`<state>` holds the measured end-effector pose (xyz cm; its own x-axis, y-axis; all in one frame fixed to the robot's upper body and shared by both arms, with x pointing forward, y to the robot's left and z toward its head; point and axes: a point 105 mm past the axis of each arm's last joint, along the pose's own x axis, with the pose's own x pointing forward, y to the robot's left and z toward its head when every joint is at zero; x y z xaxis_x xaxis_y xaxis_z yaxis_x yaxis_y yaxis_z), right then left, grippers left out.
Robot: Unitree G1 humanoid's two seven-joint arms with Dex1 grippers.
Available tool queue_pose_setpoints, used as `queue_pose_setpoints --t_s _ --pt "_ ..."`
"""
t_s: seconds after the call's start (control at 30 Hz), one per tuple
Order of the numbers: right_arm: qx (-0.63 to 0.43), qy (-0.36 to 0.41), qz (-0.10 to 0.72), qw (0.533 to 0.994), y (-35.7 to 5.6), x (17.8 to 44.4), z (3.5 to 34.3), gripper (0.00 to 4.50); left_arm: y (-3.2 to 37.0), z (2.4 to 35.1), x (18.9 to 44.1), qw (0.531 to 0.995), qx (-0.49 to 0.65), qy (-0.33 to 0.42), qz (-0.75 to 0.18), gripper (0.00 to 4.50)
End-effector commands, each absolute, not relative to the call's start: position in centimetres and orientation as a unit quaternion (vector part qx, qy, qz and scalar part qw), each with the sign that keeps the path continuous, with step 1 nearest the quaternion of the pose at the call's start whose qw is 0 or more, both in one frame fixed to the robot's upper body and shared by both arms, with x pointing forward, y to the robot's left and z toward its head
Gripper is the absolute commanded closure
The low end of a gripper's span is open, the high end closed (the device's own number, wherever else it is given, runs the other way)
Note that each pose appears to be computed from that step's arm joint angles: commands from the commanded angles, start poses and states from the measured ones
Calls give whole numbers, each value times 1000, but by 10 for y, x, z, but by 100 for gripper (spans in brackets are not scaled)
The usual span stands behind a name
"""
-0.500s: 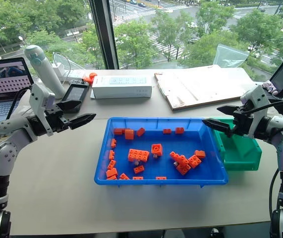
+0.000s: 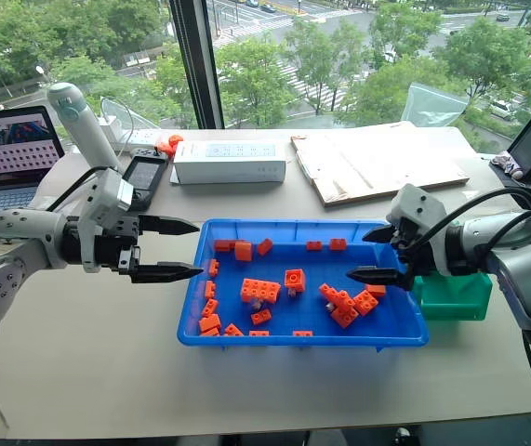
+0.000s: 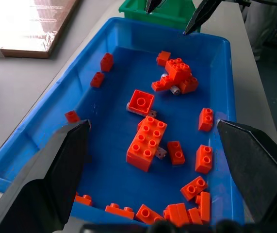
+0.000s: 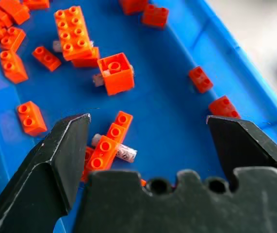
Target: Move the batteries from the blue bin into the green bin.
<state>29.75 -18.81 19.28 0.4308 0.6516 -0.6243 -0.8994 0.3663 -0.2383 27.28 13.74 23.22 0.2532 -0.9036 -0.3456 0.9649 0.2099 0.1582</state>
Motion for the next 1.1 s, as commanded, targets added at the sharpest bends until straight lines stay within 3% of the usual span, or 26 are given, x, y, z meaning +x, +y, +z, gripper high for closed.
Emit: queue_pose_setpoints --t_s 0.03,0.23,0.33,0.6,0.87,1.0,1.1 --pt "-299 236 503 776 -181 292 186 2 131 234 259 757 197 85 -617 0" --pt "-269 266 485 788 -176 305 161 2 134 229 258 767 199 95 -603 0" --pt "-255 279 472 796 -179 307 154 78 139 229 257 773 197 102 -595 0" --pt "-243 303 469 793 -185 305 144 345 144 227 254 776 204 112 -586 0" --pt "-228 265 459 817 -191 316 175 345 141 228 246 773 215 112 -586 0" --pt "-244 235 432 836 -194 334 189 345 140 230 246 773 215 109 -587 0" --pt "-272 235 399 844 -198 352 181 345 138 235 250 780 217 86 -580 0"
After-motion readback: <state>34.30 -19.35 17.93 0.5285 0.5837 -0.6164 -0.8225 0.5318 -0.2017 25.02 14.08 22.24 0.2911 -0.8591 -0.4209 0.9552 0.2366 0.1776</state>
